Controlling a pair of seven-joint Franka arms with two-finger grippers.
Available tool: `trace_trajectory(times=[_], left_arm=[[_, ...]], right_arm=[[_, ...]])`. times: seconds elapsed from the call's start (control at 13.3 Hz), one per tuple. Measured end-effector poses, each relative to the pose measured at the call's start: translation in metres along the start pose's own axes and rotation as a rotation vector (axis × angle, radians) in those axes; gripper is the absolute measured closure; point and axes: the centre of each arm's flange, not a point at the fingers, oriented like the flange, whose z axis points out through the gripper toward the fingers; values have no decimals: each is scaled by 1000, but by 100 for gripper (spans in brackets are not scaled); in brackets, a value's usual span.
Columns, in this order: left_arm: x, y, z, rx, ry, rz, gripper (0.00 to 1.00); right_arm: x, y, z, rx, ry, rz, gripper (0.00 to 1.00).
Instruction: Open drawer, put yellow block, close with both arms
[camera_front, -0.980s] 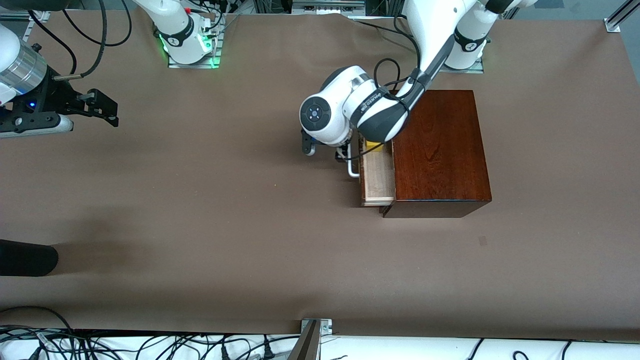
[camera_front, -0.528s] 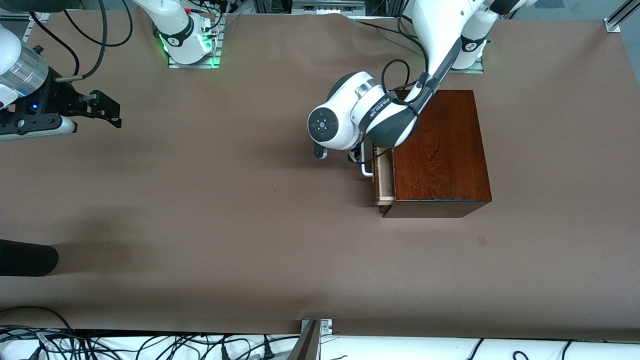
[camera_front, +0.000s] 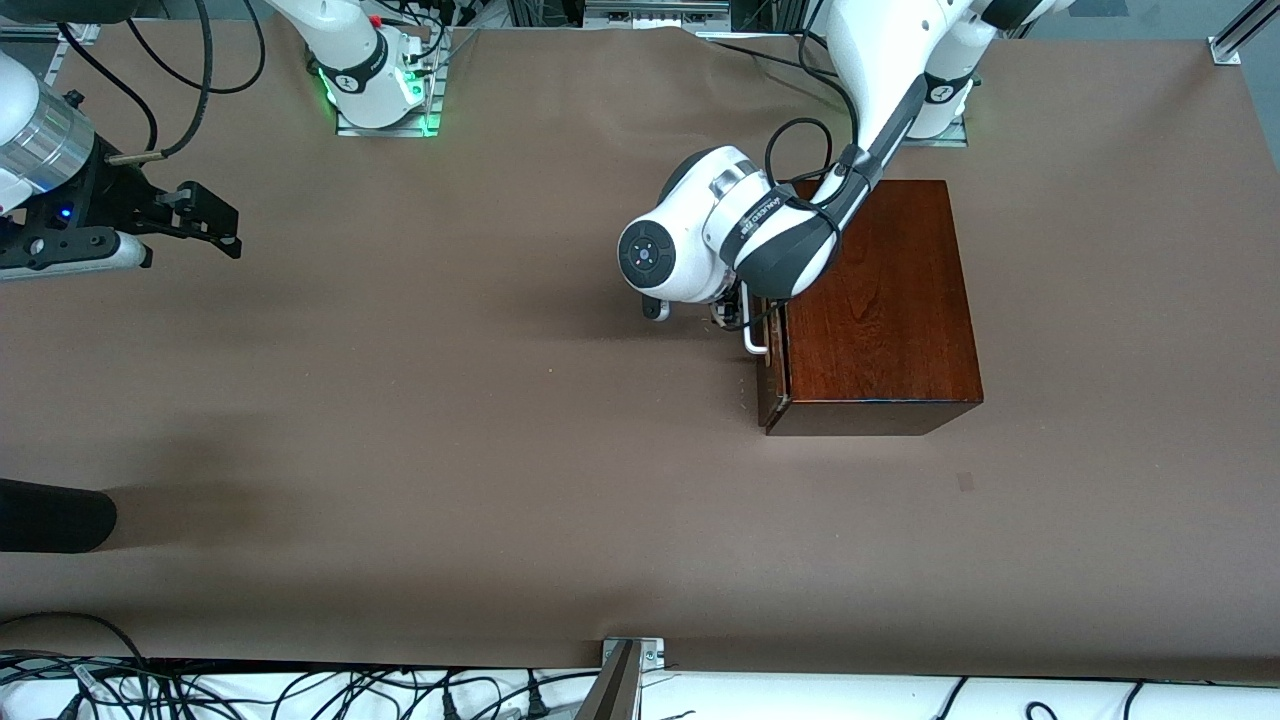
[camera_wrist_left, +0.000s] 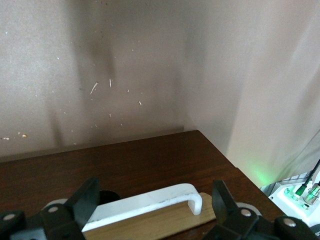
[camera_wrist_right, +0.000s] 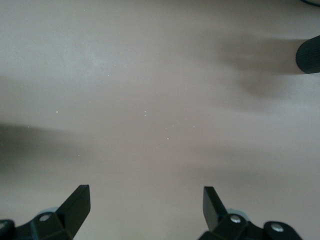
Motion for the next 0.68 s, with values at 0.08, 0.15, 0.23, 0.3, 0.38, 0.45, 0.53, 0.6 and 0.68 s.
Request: trace_trajectory(times=[0.08, 0.15, 0.23, 0.3, 0.38, 0.45, 0.53, 0.6, 0.68], left_arm=[[-1, 0, 1, 1, -12, -1, 0], [-3, -1, 3, 2, -32, -2, 0], [-5, -1, 5, 3, -46, -4, 0], [-5, -2, 6, 2, -48, -4, 0], [-5, -1, 6, 3, -49, -4, 0], [-5, -1, 5, 3, -49, -3, 0], [-5, -1, 5, 4, -47, -4, 0], [-5, -1, 2, 7, -40, -5, 0], [-5, 2, -5, 6, -19, -5, 0]], right_arm=[[0, 0, 0, 0, 0, 0, 0], [0, 0, 0, 0, 0, 0, 0], [0, 0, 0, 0, 1, 0, 0], [0, 0, 0, 0, 1, 0, 0], [0, 0, 0, 0, 1, 1, 0], [0, 1, 0, 0, 1, 1, 0], [0, 1, 0, 0, 1, 2, 0], [0, 1, 0, 0, 1, 2, 0], [0, 1, 0, 0, 1, 2, 0]])
